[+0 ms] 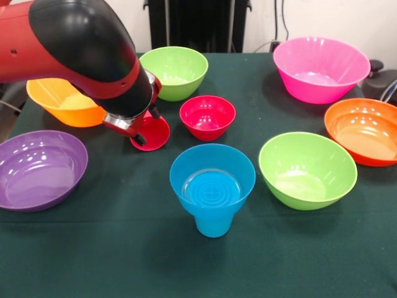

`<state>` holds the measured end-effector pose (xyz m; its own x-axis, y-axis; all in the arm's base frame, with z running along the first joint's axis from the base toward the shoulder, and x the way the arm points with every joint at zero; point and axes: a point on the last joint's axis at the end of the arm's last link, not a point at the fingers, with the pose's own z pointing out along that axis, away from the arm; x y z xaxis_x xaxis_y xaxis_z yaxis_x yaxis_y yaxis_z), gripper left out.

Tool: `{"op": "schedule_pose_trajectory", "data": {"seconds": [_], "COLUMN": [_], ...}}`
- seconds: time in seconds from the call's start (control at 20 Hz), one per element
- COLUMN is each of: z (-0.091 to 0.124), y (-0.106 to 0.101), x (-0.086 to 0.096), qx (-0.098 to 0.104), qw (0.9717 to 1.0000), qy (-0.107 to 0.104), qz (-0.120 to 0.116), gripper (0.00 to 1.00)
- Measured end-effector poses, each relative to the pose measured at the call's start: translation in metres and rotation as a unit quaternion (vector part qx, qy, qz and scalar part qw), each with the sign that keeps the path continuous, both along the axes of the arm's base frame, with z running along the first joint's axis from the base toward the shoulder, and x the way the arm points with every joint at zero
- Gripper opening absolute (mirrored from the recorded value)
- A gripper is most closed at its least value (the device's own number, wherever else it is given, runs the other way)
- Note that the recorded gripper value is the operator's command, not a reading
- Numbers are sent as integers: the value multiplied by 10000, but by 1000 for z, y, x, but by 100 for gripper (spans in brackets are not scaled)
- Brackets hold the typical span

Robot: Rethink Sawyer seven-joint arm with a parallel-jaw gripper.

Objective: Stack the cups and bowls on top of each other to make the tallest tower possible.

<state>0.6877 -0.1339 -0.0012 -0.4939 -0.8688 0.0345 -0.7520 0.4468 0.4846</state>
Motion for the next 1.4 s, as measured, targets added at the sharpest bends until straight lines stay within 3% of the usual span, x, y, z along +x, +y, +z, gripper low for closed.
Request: {"op": "schedule_pose_trajectory", "data": {"seconds": [0.25,0.75,1.4], "z": [4,-7,-14], "y": [-11,-25,-9], "x": [-2,-18,-37], "qx": [-32,-90,27], "qw": [10000,9998,9994], "qy": [-14,151,337], "qz": [-56,-100,73], "gripper": [100,100,100]}}
